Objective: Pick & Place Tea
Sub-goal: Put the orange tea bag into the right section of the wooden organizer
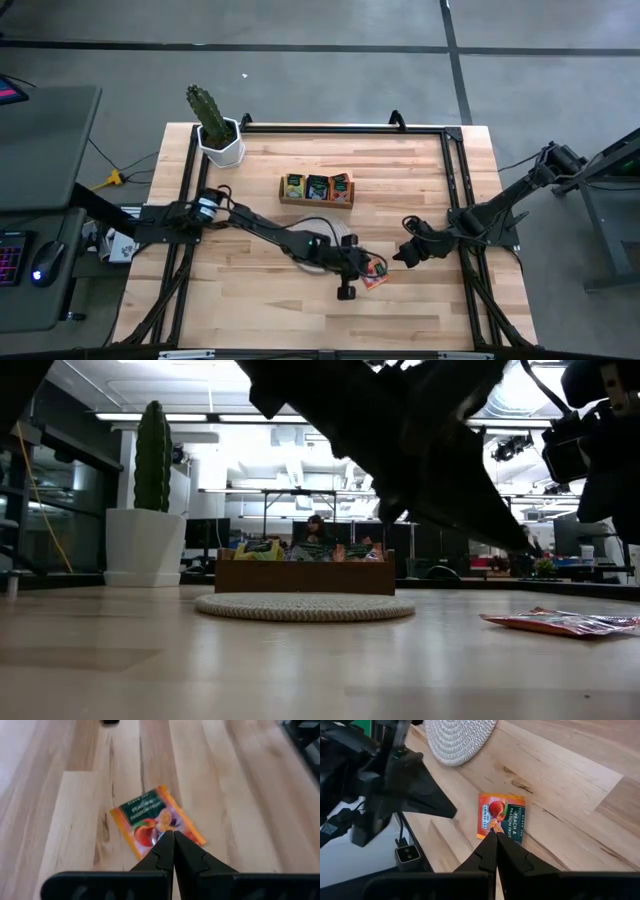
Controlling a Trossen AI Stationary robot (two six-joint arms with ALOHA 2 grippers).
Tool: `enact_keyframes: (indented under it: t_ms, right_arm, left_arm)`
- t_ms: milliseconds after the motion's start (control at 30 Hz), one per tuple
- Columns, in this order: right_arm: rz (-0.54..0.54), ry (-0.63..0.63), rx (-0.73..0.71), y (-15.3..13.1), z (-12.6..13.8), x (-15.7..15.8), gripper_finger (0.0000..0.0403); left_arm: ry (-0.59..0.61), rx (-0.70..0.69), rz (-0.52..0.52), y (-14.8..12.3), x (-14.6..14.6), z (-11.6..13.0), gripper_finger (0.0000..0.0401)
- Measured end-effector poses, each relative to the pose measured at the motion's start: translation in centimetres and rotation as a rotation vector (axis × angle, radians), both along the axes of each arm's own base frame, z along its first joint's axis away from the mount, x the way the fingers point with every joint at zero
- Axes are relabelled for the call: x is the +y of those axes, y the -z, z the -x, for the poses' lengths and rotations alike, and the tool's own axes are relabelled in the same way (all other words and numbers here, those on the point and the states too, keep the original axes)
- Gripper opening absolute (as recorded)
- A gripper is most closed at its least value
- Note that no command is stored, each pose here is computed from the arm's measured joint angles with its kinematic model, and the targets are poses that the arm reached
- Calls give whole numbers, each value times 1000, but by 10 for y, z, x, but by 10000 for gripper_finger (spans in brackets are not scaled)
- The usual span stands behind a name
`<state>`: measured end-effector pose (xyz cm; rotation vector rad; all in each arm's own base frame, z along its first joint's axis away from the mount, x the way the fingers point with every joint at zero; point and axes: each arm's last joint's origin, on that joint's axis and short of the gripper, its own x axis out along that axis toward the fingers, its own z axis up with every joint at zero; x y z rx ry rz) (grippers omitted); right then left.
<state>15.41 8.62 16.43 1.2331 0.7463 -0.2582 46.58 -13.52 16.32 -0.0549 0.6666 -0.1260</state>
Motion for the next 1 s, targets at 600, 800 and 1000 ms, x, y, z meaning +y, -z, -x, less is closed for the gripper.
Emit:
enact_keyframes:
  t_ms: [600, 800, 1000]
  right_arm:
    - [-18, 57, -46, -3, -3, 0, 2]
    - [-4, 80, -60, -4, -3, -1, 1]
    - [-3, 81, -60, -4, -3, -1, 1]
  left_arm:
    - [9, -48, -110, 2, 4, -4, 0]
    - [5, -51, -124, 1, 4, -4, 0]
    - [15, -28, -124, 20, 3, -6, 0]
